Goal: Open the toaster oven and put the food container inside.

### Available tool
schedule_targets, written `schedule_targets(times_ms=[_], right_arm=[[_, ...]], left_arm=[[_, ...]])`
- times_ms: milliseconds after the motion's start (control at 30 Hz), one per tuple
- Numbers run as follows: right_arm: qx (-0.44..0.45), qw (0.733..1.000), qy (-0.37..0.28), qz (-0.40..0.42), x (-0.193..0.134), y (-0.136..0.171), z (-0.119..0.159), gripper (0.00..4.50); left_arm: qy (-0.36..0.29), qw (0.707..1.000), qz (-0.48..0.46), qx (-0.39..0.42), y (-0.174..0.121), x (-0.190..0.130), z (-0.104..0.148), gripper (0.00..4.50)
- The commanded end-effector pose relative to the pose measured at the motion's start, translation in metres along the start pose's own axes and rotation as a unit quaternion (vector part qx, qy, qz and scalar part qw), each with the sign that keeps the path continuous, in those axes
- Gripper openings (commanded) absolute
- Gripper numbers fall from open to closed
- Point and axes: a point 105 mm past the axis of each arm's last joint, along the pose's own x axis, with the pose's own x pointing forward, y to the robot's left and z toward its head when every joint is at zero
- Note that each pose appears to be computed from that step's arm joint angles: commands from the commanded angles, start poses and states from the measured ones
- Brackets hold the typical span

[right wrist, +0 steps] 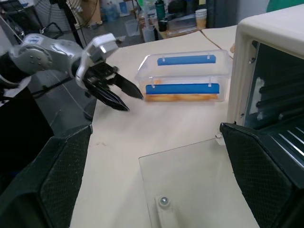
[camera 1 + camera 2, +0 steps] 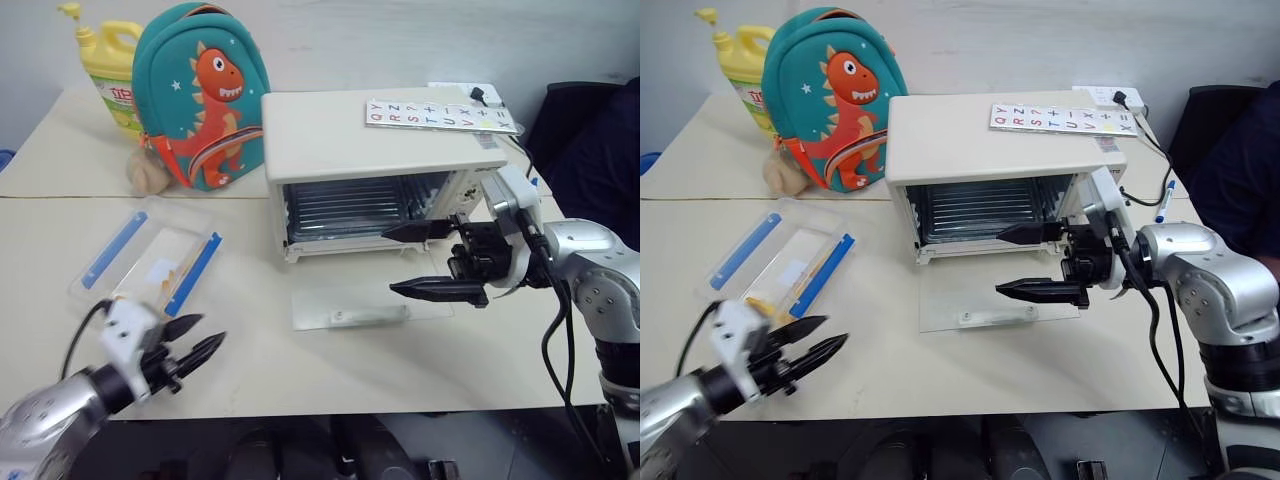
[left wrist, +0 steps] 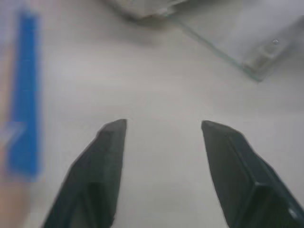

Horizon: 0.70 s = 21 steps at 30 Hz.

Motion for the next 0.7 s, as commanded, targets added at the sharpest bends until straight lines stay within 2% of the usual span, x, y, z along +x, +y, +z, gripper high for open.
schedule_targets(times_ms=[33, 100, 133, 300, 433, 533, 700], right_arm=[[-0.023, 0.999, -0.008, 0.037, 0.009, -0.003, 0.007, 4.5], [-0.026, 0.998, -0.011, 0.049, 0.013, -0.006, 0.008, 4.5], [-0.027, 0.998, -0.013, 0.053, 0.015, -0.007, 0.008, 4.5], [-0.034, 0.997, -0.018, 0.063, 0.019, -0.011, 0.01, 4.5], [-0.036, 0.997, -0.023, 0.063, 0.02, -0.012, 0.01, 4.5], [-0.033, 0.997, -0.03, 0.058, 0.02, -0.012, 0.009, 4.5], [-0.027, 0.998, -0.039, 0.05, 0.019, -0.011, 0.008, 4.5]], left_arm=[[-0.043, 0.993, 0.103, -0.032, 0.018, -0.032, 0.011, 3.86], [-0.054, 0.983, 0.163, -0.064, 0.034, -0.043, 0.011, 4.42], [-0.068, 0.977, 0.187, -0.082, 0.041, -0.046, 0.015, 4.47], [-0.112, 0.942, 0.255, -0.186, 0.061, -0.051, 0.026, 4.47], [-0.107, 0.923, 0.27, -0.252, 0.064, -0.048, 0.03, 4.47], [-0.101, 0.892, 0.292, -0.331, 0.065, -0.045, 0.031, 4.47], [-0.085, 0.856, 0.318, -0.4, 0.059, -0.039, 0.039, 4.47]])
